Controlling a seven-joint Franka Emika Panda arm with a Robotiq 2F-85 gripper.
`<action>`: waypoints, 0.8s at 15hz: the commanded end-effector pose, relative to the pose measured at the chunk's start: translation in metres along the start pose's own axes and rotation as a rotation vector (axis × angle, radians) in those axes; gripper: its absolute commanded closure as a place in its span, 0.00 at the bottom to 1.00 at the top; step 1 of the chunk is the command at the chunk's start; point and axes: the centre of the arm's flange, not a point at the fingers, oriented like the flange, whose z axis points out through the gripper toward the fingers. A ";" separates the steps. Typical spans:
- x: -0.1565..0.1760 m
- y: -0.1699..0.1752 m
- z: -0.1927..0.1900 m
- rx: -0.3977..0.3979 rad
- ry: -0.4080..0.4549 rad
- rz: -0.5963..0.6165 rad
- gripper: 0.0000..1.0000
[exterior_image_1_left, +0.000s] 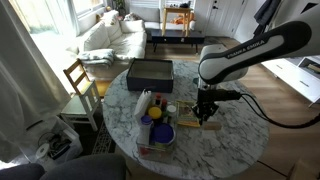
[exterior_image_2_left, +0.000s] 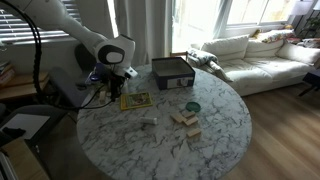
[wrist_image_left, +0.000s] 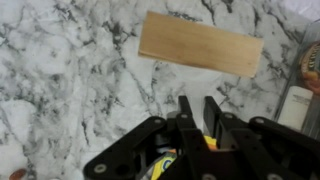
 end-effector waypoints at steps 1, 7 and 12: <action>-0.001 0.000 -0.002 0.007 -0.002 0.009 0.81; -0.001 0.000 -0.003 0.013 -0.003 0.023 0.81; 0.005 -0.009 -0.039 0.088 0.038 0.127 0.95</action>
